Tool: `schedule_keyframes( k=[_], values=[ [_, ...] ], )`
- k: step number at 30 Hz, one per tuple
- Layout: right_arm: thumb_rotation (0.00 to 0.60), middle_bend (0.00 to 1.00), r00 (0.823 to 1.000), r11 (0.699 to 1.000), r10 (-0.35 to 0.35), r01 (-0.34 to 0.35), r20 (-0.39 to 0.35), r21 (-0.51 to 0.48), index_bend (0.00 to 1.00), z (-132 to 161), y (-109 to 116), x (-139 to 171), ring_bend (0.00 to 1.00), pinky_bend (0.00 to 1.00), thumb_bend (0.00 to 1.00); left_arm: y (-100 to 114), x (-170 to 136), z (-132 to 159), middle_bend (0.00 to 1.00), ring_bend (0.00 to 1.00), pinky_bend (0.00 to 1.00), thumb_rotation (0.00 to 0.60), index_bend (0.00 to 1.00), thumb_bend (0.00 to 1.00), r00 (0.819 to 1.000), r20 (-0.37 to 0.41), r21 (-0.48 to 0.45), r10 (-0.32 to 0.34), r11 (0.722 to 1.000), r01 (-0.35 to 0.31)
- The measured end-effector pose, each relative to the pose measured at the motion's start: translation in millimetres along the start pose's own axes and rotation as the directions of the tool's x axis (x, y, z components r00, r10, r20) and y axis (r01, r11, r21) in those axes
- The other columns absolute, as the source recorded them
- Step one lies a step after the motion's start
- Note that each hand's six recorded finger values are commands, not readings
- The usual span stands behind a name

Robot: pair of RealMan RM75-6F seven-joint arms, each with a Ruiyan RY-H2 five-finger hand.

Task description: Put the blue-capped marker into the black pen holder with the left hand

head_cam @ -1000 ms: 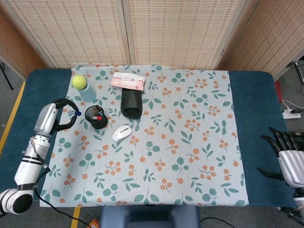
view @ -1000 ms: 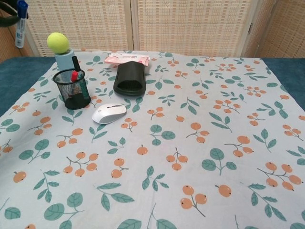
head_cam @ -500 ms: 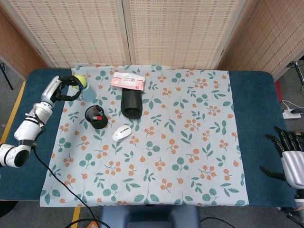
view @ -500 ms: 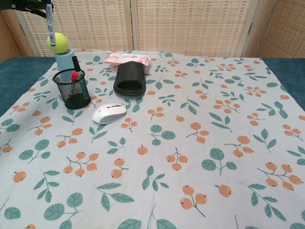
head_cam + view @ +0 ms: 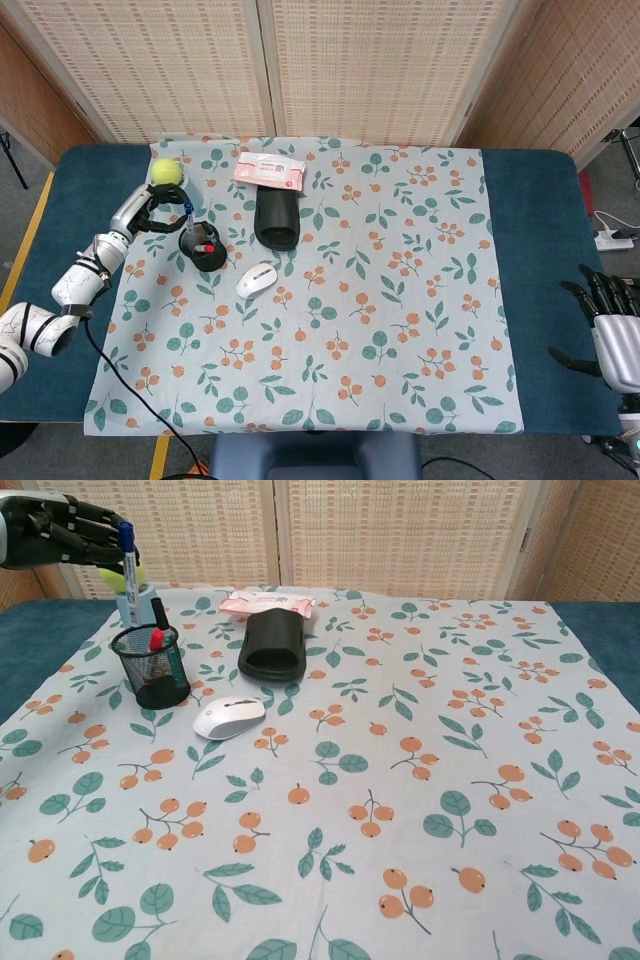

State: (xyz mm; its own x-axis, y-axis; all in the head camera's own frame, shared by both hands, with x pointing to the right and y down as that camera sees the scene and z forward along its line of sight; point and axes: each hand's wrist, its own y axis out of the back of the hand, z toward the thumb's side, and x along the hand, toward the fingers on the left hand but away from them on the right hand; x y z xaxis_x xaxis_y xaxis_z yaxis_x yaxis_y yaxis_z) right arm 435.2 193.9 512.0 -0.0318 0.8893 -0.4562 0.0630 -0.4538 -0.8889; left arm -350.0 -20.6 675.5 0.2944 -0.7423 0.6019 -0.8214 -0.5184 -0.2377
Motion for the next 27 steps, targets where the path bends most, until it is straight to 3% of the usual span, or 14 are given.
schedule_keyframes(
  k=[12, 16, 19, 22, 24, 27],
  values=[
    [0.600, 0.00, 1.000, 1.000, 0.006, -0.006, -0.004, -0.003, 0.19, 1, -1, -1, 0.04, 0.00, 0.00, -14, 3, -22, 0.62, 0.27, 0.22, 0.600, 0.57, 0.38, 0.999, -0.042, -0.005, -0.026, 1.000, 0.025],
    [0.600, 0.00, 1.000, 1.000, 0.012, -0.012, -0.006, -0.004, 0.19, 1, -2, -1, 0.04, 0.00, 0.00, -14, 6, -22, 0.59, 0.25, 0.22, 0.600, 0.52, 0.38, 0.999, -0.043, 0.010, -0.024, 1.000, 0.025],
    [0.600, 0.00, 1.000, 1.000, 0.013, -0.013, -0.006, -0.004, 0.19, 2, -2, -2, 0.04, 0.00, 0.00, -14, 7, -20, 0.50, 0.21, 0.21, 0.600, 0.43, 0.38, 0.999, -0.038, 0.025, -0.028, 0.999, 0.029],
    [0.600, 0.00, 1.000, 1.000, 0.009, -0.009, -0.005, -0.006, 0.19, 2, -1, -1, 0.04, 0.00, 0.00, -14, 7, -17, 0.24, 0.08, 0.17, 0.600, 0.22, 0.39, 0.999, -0.035, 0.045, -0.037, 0.998, 0.039],
    [0.600, 0.00, 1.000, 1.000, 0.007, -0.007, -0.006, -0.007, 0.18, 2, -1, -1, 0.04, 0.00, 0.00, -13, 6, -14, 0.11, 0.02, 0.13, 0.600, 0.13, 0.39, 0.998, -0.028, 0.060, -0.048, 0.997, 0.050],
    [0.600, 0.00, 1.000, 1.000, 0.006, -0.006, -0.010, -0.011, 0.18, 2, 0, 0, 0.04, 0.00, 0.00, -14, 4, -11, 0.03, 0.00, 0.10, 0.600, 0.07, 0.39, 0.998, -0.016, 0.059, -0.060, 0.996, 0.060]
  ],
)
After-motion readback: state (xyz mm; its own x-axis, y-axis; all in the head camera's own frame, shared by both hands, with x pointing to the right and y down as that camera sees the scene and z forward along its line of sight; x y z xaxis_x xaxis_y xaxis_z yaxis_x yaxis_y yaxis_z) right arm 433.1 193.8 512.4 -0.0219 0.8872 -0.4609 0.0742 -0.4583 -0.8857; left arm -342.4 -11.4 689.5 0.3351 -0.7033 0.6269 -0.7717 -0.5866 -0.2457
